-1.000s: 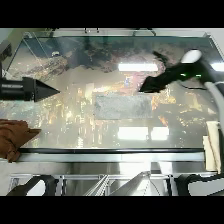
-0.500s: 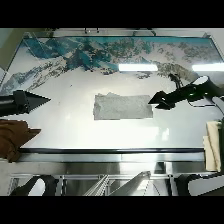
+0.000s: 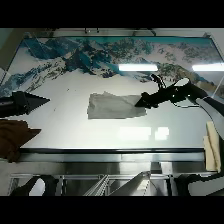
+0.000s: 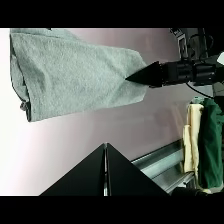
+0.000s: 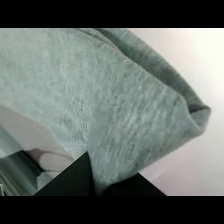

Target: Fold the shirts.

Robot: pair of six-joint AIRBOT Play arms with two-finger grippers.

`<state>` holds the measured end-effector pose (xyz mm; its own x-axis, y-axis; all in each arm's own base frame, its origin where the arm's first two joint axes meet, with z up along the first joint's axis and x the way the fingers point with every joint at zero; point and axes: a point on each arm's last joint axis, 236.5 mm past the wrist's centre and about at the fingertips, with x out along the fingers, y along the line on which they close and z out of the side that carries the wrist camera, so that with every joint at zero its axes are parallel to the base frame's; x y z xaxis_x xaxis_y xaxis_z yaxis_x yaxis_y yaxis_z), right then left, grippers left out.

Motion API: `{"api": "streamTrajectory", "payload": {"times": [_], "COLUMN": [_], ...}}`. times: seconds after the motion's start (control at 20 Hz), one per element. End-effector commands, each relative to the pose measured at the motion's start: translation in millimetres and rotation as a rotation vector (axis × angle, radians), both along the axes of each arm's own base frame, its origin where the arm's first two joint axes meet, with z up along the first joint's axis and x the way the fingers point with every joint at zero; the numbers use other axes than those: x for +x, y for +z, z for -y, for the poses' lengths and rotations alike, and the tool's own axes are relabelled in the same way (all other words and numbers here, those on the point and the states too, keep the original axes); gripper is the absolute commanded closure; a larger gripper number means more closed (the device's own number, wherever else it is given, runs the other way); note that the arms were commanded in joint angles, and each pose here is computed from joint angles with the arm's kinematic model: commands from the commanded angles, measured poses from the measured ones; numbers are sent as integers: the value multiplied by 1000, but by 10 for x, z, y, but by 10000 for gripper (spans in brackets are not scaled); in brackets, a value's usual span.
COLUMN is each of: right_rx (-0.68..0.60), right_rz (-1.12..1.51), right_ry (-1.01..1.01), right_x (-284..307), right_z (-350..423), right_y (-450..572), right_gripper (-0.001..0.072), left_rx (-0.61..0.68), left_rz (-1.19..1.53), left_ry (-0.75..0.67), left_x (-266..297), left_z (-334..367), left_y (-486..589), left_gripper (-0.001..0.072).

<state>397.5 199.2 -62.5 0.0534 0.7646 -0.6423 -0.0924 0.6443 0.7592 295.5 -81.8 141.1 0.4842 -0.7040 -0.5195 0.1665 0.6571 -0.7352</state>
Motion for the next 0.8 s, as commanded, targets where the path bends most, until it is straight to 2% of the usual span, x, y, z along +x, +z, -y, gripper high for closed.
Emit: {"api": "streamTrajectory", "payload": {"times": [0.0, 0.1, 0.3, 0.4, 0.5, 0.6, 0.75], "right_rx": [50, 37, 82, 93, 54, -88, -423], "right_rz": [113, 217, 246, 251, 197, 75, -250], "right_ry": [-31, -145, -603, -840, -1052, -1216, -1389], "right_x": [113, 361, 707, 583, 193, -450, -1661], "right_z": [14, 380, 1756, 2589, 3300, 3821, 4295], "right_y": [596, 1068, 1978, 2282, 2402, 2303, 1890], "right_gripper": [700, 701, 701, 701, 701, 701, 700], "left_rx": [7, 12, 15, 27, 34, 35, 44], "left_rz": [10, 18, 27, 46, 56, 57, 70], "left_ry": [-11, -10, 4, 6, 3, 2, -9], "left_x": [-9, 3, 36, 65, 72, 72, 71], "left_z": [2, -5, -23, -41, -45, -45, -44], "left_y": [0, 1, 6, 9, 9, 9, 7], "left_gripper": [694, 695, 693, 693, 694, 694, 694]}}
